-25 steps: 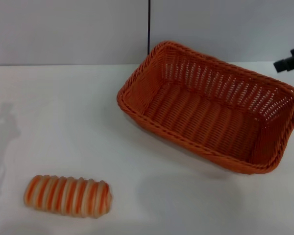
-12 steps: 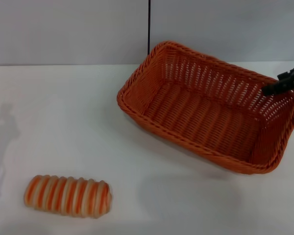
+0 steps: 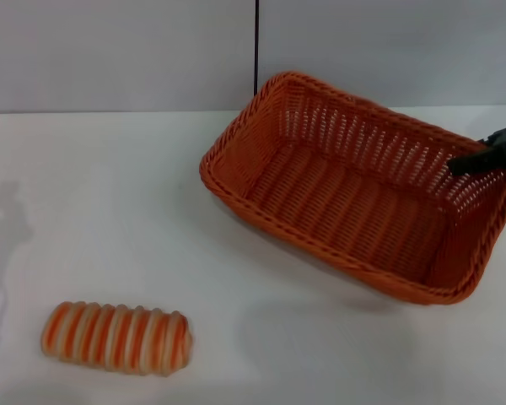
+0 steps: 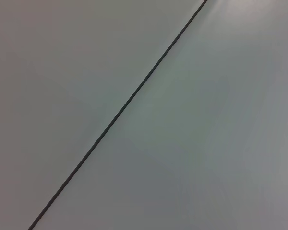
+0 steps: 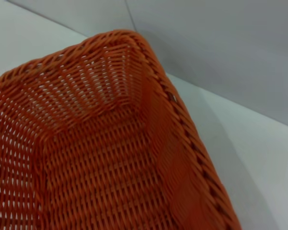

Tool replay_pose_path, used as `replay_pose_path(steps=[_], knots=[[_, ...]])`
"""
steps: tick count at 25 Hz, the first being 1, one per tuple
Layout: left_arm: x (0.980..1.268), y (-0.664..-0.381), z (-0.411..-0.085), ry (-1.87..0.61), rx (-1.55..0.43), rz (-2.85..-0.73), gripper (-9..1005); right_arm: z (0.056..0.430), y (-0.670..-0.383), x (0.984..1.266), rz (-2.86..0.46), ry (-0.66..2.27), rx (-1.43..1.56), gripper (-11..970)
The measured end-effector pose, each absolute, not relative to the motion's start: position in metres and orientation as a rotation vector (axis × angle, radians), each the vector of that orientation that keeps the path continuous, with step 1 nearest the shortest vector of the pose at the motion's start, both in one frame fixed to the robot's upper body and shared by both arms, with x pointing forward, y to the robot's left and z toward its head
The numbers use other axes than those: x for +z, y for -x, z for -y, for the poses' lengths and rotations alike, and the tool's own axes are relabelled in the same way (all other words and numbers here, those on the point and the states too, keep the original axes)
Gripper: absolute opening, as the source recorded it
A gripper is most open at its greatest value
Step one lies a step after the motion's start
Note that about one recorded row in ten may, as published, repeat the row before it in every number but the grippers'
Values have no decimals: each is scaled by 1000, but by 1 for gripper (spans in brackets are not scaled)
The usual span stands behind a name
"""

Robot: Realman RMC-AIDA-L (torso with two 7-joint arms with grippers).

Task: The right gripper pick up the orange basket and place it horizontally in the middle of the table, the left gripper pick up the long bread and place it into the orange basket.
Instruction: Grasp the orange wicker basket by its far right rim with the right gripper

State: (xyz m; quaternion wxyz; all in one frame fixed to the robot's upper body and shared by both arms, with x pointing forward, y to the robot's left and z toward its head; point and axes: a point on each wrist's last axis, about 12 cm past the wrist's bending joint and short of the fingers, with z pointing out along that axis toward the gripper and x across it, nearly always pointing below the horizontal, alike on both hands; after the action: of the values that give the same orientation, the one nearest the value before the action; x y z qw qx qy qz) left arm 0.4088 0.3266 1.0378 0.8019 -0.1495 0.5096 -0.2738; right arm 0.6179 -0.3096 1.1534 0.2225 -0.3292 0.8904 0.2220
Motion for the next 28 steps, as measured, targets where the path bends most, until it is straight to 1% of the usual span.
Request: replay_pose_path(steps=[3, 8, 16, 22, 28], knots=[[1038, -409, -326, 322, -588, -1092, 44, 309, -617, 1152, -2457, 917, 617, 598], [1038, -409, -326, 324, -589, -1093, 46, 310, -616, 1152, -2454, 919, 612, 347], [1037, -410, -326, 326, -588, -1099, 48, 316, -615, 1156, -2398, 859, 635, 168], [1038, -410, -326, 323, -590, -1095, 50, 321, -611, 1172, -2269, 809, 688, 165], [1038, -411, -325, 323, -592, -1088, 51, 322, -599, 1195, -2150, 891, 748, 163]])
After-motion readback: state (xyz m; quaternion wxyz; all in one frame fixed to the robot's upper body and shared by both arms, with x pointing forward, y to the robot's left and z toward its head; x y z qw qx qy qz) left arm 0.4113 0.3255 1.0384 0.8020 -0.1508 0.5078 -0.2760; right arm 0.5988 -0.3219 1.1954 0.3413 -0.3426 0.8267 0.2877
